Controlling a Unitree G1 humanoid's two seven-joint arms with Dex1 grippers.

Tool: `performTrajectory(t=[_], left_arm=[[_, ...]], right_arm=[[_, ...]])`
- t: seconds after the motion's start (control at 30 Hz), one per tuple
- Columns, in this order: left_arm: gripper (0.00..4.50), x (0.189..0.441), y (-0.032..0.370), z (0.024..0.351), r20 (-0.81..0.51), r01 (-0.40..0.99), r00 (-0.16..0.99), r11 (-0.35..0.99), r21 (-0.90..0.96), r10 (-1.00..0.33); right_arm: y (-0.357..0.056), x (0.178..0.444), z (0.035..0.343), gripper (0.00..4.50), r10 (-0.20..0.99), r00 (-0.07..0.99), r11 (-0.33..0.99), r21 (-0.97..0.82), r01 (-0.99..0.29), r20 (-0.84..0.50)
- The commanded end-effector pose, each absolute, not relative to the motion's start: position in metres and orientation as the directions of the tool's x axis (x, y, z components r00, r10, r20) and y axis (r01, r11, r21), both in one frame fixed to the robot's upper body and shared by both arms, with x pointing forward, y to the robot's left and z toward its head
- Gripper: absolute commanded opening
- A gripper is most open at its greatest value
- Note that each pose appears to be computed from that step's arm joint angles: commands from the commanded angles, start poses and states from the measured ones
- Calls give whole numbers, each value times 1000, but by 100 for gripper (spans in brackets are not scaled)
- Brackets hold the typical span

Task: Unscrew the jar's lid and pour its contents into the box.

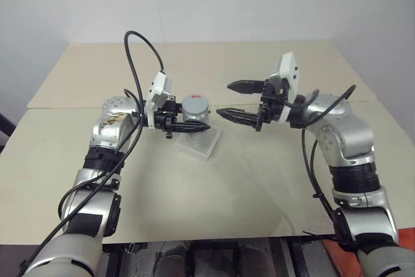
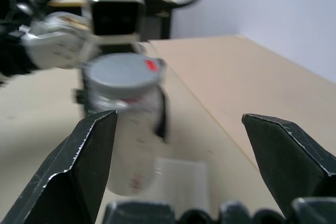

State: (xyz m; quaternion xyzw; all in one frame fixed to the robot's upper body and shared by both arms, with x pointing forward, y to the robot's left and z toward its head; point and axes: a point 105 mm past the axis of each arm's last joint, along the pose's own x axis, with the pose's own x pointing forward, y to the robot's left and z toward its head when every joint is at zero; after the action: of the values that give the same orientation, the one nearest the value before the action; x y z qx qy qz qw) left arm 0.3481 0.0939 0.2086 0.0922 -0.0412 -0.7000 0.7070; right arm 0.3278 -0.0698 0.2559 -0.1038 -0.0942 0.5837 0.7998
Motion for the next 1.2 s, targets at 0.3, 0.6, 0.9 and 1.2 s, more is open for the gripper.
performTrajectory(t=[0.3, 0.6, 0.9, 1.2], left_arm=[[200, 345, 90, 221, -58, 971, -10, -23, 236, -998], [200, 344, 89, 219, -51, 972, -9, -21, 234, -999], [200, 343, 91, 219, -51, 972, -3, -15, 235, -999], [200, 343, 91, 219, -54, 972, -4, -17, 236, -999]], right_arm=[[-23, 312, 274, 443, 972, 223, 234, -346, -909, 73], [-10, 322, 274, 443, 968, 244, 251, -348, -903, 65], [-10, 331, 268, 443, 965, 260, 260, -331, -907, 45], [-26, 340, 265, 443, 950, 311, 307, -321, -896, 40]])
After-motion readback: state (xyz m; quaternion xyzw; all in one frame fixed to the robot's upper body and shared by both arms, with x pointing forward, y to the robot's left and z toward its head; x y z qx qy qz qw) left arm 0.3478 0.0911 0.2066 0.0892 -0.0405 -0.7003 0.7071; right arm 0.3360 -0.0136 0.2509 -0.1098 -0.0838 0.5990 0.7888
